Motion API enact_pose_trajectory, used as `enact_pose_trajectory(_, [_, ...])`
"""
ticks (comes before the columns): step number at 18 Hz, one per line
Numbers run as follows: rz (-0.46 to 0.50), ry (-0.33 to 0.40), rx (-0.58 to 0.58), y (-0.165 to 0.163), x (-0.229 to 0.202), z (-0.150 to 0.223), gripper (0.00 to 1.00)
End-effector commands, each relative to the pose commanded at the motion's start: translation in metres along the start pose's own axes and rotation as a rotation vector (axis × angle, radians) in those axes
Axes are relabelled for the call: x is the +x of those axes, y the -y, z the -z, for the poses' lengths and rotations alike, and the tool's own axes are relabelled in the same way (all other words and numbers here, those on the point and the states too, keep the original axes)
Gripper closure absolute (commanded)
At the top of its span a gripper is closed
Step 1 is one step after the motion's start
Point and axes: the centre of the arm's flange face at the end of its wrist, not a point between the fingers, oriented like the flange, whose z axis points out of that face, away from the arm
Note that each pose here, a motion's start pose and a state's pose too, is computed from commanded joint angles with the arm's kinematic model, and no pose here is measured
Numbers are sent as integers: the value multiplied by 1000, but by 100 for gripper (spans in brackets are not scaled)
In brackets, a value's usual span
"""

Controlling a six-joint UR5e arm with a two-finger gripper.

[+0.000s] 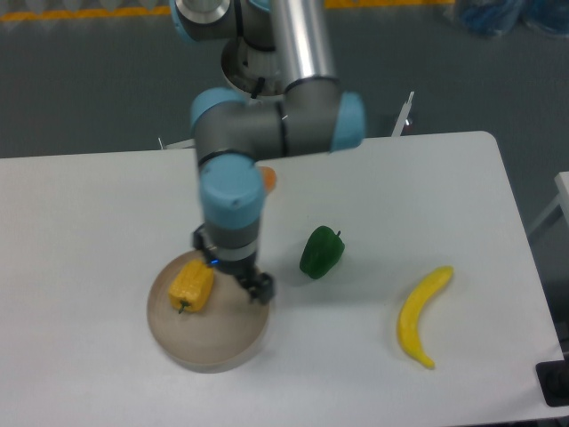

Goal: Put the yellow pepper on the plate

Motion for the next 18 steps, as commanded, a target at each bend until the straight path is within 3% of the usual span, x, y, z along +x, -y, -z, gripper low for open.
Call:
enact_pose_trajectory(2, [-81, 0, -9, -28, -26, -2, 0])
enact_pose_trajectory(10, [-222, -40, -29, -137, -109, -36, 0])
enact_pose_trajectory(18, [-292, -39, -71, -157, -120, -43, 0])
